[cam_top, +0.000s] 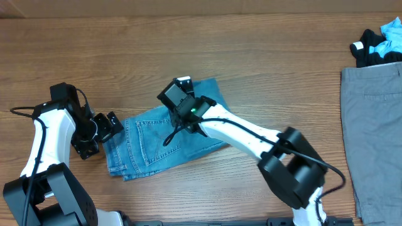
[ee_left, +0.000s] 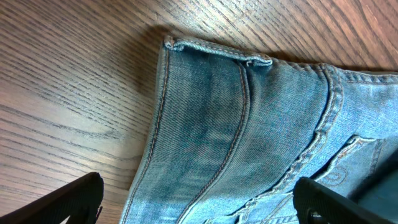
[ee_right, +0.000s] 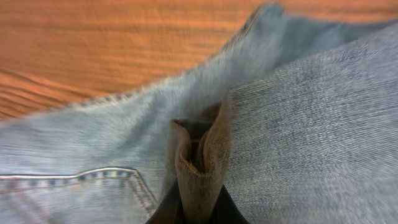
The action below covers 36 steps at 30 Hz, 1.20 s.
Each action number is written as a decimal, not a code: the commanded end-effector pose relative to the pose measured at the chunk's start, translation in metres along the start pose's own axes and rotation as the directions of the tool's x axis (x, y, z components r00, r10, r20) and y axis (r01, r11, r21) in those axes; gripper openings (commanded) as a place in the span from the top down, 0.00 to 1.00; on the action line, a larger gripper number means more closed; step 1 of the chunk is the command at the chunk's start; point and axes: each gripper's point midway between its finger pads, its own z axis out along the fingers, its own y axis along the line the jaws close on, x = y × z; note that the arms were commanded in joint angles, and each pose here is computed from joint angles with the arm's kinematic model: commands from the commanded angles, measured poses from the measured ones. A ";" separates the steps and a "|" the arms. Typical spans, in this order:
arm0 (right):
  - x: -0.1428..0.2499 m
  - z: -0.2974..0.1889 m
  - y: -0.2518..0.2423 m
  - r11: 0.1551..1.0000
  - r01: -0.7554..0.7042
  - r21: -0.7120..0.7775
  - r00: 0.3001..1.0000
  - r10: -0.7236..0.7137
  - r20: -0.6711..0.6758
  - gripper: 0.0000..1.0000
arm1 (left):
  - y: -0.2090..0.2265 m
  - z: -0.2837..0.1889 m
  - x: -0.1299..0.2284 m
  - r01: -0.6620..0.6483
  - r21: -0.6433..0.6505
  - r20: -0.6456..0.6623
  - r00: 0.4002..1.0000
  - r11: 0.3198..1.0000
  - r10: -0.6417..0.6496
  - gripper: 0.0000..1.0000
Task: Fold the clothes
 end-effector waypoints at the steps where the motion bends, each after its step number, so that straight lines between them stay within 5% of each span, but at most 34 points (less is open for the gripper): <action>1: 0.000 0.008 0.006 0.999 0.018 -0.028 1.000 -0.018 -0.017 0.87 | 0.000 -0.001 0.002 -0.023 0.000 0.006 1.000 1.000 0.023 0.00; 4: -0.002 0.006 0.007 0.999 0.040 -0.034 0.999 -0.040 -0.014 0.18 | 0.000 -0.001 0.002 -0.023 0.000 0.006 1.000 1.000 0.023 0.00; 12: -0.024 -0.058 0.005 0.998 0.037 -0.053 0.999 -0.037 0.009 0.07 | 0.000 -0.001 0.002 -0.023 0.000 0.006 1.000 1.000 0.023 0.00; 16: -0.006 -0.077 0.018 0.985 0.042 -0.165 0.995 -0.056 -0.085 0.20 | 0.000 -0.001 0.001 -0.023 0.000 0.007 1.000 1.000 0.023 0.00; 19: 0.021 -0.071 0.027 0.971 0.030 -0.238 0.979 -0.076 -0.187 0.67 | 0.000 -0.001 0.001 -0.023 0.000 0.007 1.000 1.000 0.023 0.00; 21: 0.036 -0.060 0.022 0.975 0.026 -0.221 0.971 -0.078 -0.228 0.77 | 0.000 -0.001 0.002 -0.023 0.000 0.006 1.000 1.000 0.023 0.00; 31: 0.093 -0.008 -0.001 0.980 -0.111 -0.164 0.911 0.034 -0.412 0.79 | 0.000 -0.001 0.003 -0.022 -0.002 0.002 1.000 1.000 0.022 0.00; 36: 0.078 -0.009 -0.012 0.976 -0.148 -0.162 0.915 0.073 -0.396 0.92 | 0.001 0.001 0.005 -0.021 -0.004 -0.004 1.000 1.000 0.021 0.00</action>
